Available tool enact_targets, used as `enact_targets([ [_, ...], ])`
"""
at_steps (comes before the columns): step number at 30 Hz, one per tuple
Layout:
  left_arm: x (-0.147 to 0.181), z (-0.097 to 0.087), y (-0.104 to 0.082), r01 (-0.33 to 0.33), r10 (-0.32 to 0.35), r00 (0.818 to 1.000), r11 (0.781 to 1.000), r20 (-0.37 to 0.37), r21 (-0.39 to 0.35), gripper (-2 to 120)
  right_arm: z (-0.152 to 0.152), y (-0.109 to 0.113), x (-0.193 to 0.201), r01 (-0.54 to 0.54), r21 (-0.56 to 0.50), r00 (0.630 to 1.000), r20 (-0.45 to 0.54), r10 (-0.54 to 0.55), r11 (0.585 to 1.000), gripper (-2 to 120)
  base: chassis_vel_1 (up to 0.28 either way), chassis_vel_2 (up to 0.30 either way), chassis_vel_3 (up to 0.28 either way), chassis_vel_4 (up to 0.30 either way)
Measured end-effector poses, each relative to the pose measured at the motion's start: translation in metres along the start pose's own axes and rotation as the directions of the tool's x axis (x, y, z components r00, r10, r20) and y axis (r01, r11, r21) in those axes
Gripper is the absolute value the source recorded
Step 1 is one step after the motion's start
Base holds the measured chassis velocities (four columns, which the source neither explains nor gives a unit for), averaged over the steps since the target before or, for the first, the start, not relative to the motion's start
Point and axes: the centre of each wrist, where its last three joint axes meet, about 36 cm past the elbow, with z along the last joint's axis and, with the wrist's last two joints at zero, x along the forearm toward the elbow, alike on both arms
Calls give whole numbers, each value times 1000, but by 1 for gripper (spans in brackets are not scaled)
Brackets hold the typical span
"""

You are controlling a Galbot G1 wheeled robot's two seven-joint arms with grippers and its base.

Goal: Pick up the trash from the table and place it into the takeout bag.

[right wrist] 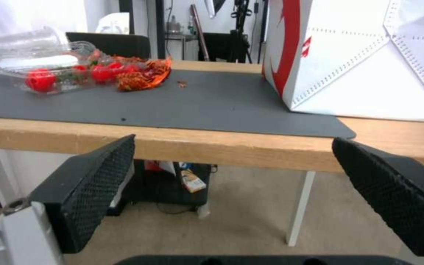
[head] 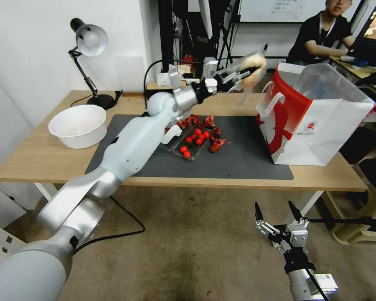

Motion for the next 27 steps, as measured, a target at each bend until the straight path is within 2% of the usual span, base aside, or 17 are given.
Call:
enact_targets([
  [7, -42, -8, -2, -30, 29, 999, 1000, -20, -11, 7, -4, 1, 2, -2, -1, 1000, 11, 2, 1000, 100, 0, 0, 0, 0],
  [11, -59, -5, -2, -36, 36, 998, 999, -47, -9, 7, -4, 1, 3, -4, -2, 1000, 16, 4, 1000, 100, 0, 0, 0, 0],
  [12, -71, -1, -1, -40, 39, 996, 999, -75, -10, 7, -4, 1, 4, -6, -1, 1000, 20, 6, 1000, 100, 0, 0, 0, 0],
  [18, -92, 6, -4, -38, 33, 990, 999, -138, -35, 7, -6, 1, 5, -8, -3, 1000, 24, 8, 1000, 100, 0, 0, 0, 0],
  [24, -102, 8, -12, -1, -13, 983, 997, -181, -79, 7, -6, 1, 7, -9, 0, 1000, 21, 9, 1000, 100, 0, 0, 0, 0],
  [25, -105, 7, -15, 29, -51, 977, 993, -205, -110, 7, -6, 1, 8, -9, 1, 1000, 20, 9, 1000, 100, 0, 0, 0, 0],
  [27, -108, 5, -16, 47, -75, 973, 990, -218, -129, 7, -6, 1, 8, -10, 2, 1000, 20, 10, 1000, 100, 0, 0, 0, 0],
])
